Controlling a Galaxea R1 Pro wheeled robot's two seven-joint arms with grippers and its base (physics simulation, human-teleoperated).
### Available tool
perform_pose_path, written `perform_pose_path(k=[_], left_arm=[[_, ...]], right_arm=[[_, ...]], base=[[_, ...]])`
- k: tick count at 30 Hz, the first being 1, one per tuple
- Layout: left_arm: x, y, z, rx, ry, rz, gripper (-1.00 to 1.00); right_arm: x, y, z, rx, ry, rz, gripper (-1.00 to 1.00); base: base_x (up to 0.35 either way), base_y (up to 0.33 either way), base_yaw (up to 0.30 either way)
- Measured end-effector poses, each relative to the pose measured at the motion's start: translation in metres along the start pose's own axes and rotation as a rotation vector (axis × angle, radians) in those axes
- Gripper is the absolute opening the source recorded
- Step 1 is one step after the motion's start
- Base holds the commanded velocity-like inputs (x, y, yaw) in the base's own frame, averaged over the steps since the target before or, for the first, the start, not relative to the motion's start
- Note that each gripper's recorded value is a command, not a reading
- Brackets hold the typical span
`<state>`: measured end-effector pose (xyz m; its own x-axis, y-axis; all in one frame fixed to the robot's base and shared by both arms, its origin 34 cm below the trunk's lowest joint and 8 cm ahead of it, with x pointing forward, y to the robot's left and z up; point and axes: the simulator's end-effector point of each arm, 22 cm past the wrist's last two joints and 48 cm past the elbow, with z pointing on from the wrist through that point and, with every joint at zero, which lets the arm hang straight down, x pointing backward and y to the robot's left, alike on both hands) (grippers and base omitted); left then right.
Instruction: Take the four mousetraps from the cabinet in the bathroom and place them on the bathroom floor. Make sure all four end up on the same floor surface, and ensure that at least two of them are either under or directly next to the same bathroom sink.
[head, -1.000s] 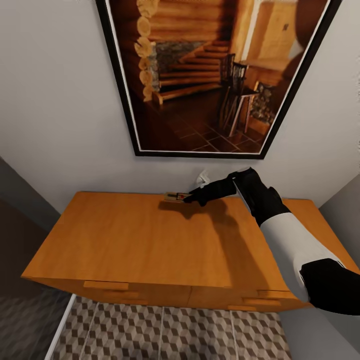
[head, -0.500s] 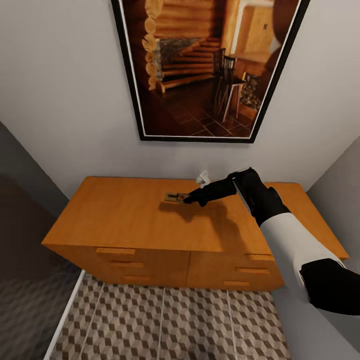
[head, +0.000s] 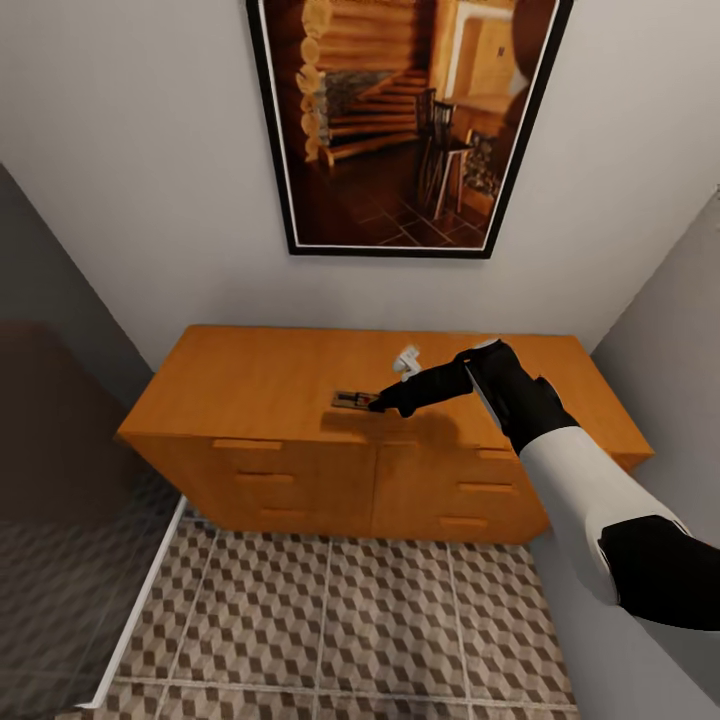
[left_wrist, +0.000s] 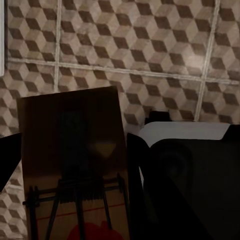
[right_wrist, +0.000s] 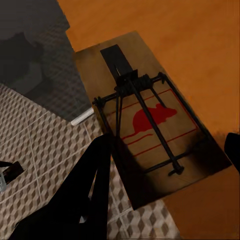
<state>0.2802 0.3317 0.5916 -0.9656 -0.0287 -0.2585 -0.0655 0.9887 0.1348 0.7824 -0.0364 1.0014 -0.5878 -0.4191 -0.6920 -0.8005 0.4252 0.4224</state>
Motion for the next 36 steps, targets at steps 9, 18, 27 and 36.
perform_pose_path(k=[9, 18, 27, 36], left_arm=[[0.000, -0.001, 0.000, 0.002, -0.001, 0.000, -1.00], [0.000, -0.001, 0.000, 0.003, -0.001, 0.000, -1.00], [0.000, -0.001, 0.000, 0.002, -0.001, 0.000, -1.00], [0.000, 0.000, 0.000, 0.002, -0.001, 0.000, -1.00]], right_arm=[[0.009, -0.003, 0.003, -0.003, 0.015, 0.025, -1.00], [0.020, -0.006, 0.007, -0.005, 0.030, 0.051, -1.00], [0.029, -0.009, 0.010, -0.007, 0.044, 0.074, -1.00], [0.042, -0.012, 0.013, -0.009, 0.062, 0.097, -1.00]], base=[[-0.336, 0.000, 0.000], [-0.315, 0.081, 0.000], [-0.262, 0.197, 0.000], [-0.258, 0.204, 0.000]])
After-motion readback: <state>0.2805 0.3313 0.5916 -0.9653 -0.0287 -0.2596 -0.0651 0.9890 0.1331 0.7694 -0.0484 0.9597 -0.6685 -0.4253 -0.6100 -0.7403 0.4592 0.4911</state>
